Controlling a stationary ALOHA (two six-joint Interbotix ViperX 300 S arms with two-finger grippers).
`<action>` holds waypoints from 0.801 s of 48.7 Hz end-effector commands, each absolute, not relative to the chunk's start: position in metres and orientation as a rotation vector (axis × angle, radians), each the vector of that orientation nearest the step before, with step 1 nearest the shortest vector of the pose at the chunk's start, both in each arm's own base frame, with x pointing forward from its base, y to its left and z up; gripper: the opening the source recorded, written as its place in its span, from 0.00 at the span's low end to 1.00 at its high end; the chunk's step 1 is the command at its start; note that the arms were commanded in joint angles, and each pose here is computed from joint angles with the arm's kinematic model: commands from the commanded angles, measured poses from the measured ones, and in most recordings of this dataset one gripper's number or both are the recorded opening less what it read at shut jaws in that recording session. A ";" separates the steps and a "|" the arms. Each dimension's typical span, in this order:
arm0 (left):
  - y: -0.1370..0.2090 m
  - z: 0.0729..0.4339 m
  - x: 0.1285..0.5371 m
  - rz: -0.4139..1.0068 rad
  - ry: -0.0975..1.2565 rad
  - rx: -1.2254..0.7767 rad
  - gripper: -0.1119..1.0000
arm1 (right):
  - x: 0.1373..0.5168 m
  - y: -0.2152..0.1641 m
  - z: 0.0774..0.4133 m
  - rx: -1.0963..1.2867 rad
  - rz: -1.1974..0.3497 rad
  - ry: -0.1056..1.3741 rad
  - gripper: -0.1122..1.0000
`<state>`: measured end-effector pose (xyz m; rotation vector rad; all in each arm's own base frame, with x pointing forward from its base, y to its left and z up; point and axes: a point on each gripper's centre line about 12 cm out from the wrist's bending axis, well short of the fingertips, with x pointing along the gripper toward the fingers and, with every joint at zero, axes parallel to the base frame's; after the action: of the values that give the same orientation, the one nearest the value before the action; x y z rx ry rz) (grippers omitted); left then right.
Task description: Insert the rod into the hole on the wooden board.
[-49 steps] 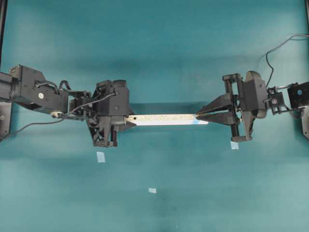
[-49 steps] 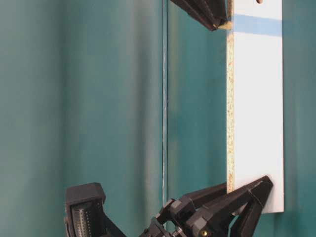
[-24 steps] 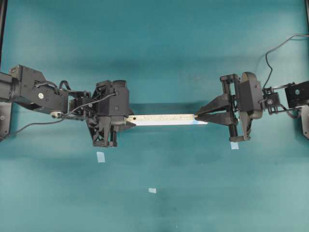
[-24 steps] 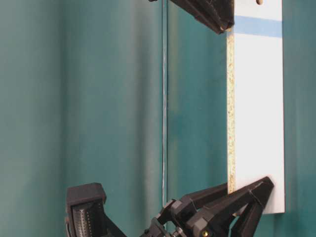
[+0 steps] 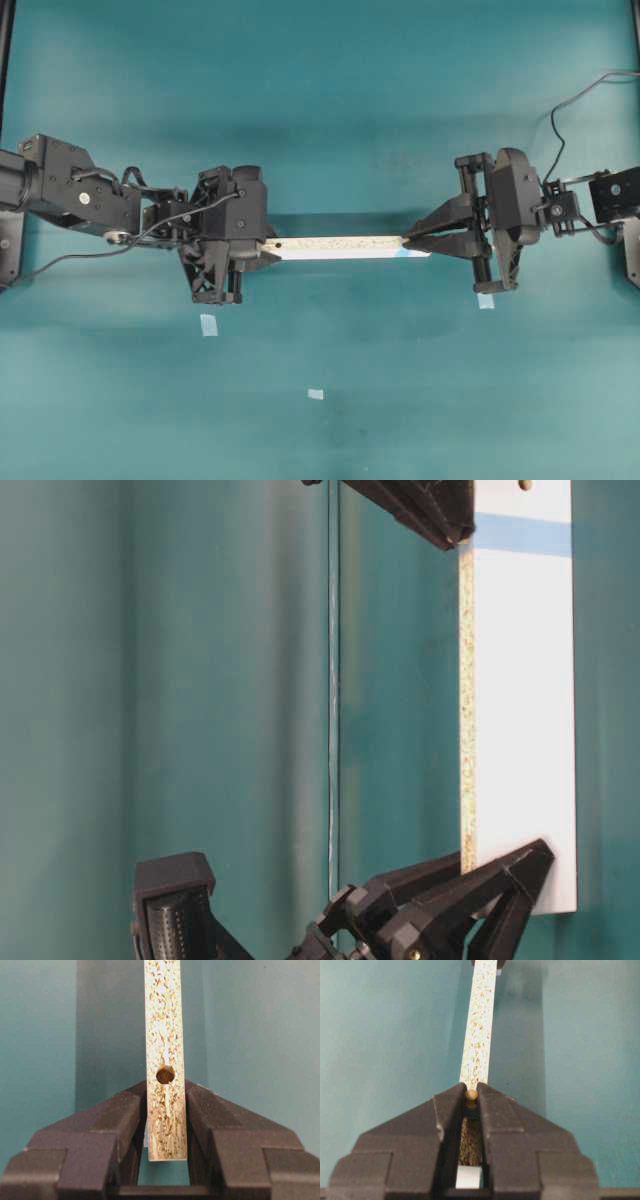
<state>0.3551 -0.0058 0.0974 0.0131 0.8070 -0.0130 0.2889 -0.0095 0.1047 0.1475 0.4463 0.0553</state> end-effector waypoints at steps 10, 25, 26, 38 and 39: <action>-0.008 0.113 0.358 -0.019 0.762 0.015 0.84 | 0.295 -0.013 0.114 0.165 0.034 0.447 0.21; -0.008 0.113 0.357 -0.019 0.761 0.016 0.89 | 0.305 -0.011 0.118 0.150 0.031 0.486 0.39; -0.008 0.113 0.357 -0.019 0.761 0.016 0.89 | 0.306 -0.011 0.118 0.149 0.031 0.489 0.44; -0.008 0.113 0.357 -0.020 0.761 0.018 0.88 | 0.303 -0.010 0.130 0.118 0.025 0.520 0.95; -0.008 0.113 0.357 -0.021 0.761 0.019 0.88 | 0.301 -0.010 0.131 0.116 0.023 0.521 0.95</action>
<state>0.3537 -0.0063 0.1003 0.0150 0.8024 -0.0152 0.3014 -0.0084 0.1196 0.1256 0.5459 0.0272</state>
